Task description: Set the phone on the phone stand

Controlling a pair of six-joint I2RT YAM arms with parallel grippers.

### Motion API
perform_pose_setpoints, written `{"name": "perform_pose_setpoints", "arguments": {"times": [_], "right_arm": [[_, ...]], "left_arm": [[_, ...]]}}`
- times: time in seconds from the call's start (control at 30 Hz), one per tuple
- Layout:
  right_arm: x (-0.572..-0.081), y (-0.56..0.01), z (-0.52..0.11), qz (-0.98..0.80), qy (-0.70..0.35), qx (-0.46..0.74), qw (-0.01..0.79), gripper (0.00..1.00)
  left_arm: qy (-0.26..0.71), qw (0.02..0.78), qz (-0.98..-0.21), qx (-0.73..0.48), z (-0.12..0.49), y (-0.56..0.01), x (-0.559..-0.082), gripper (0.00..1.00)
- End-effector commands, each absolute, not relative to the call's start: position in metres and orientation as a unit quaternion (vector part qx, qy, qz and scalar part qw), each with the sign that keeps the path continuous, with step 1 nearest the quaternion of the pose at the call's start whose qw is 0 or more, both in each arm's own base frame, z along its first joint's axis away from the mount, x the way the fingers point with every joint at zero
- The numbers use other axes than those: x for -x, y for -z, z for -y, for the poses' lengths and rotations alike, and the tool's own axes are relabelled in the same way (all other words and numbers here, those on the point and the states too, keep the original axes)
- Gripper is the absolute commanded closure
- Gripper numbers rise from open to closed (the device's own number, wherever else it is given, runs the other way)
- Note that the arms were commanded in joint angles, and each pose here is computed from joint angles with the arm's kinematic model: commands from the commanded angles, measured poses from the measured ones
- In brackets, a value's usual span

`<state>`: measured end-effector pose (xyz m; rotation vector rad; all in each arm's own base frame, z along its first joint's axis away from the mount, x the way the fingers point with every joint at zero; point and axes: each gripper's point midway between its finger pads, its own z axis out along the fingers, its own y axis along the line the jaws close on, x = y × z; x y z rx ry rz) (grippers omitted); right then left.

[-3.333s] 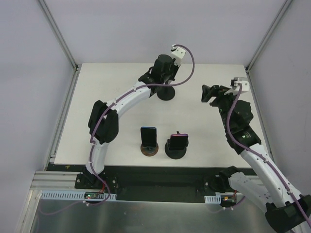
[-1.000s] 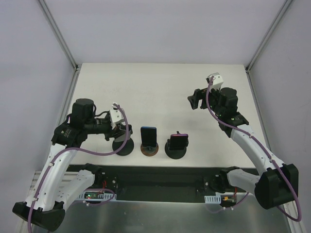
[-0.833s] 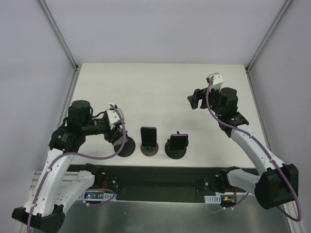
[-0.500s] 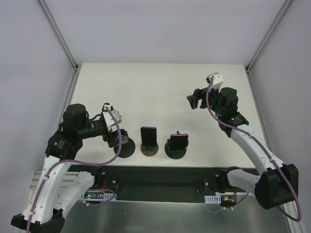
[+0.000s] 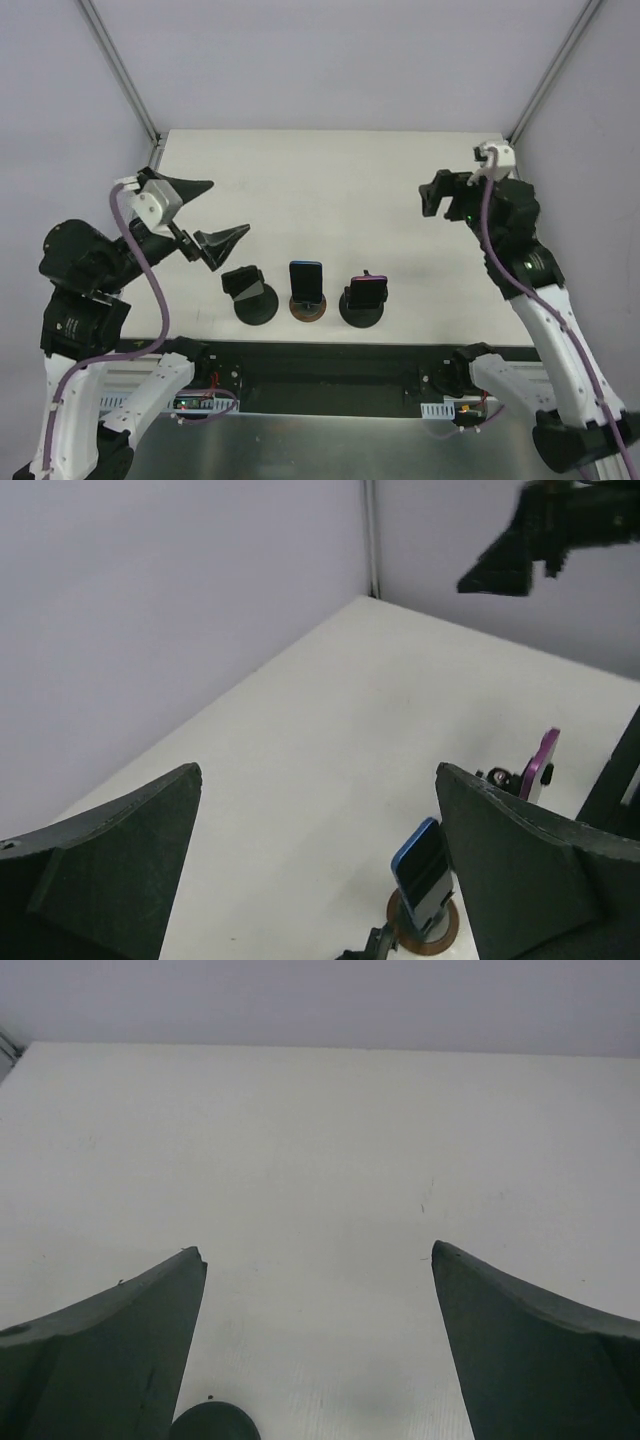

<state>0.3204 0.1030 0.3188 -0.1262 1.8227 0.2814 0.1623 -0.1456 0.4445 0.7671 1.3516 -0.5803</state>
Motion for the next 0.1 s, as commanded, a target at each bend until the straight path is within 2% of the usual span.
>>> {"name": "perform_pose_setpoints", "arguments": {"times": [0.0, 0.07], "right_arm": [[-0.237, -0.388, -0.06, -0.71, -0.118, 0.012, 0.694, 0.04], [-0.202, -0.416, -0.048, -0.676, -0.124, 0.011, 0.727, 0.04]], "left_arm": [[0.297, 0.718, -0.593, -0.213, 0.133, -0.497, -0.17, 0.01], [0.311, 0.728, -0.584, -0.18, 0.129, -0.511, -0.169, 0.01]]}}
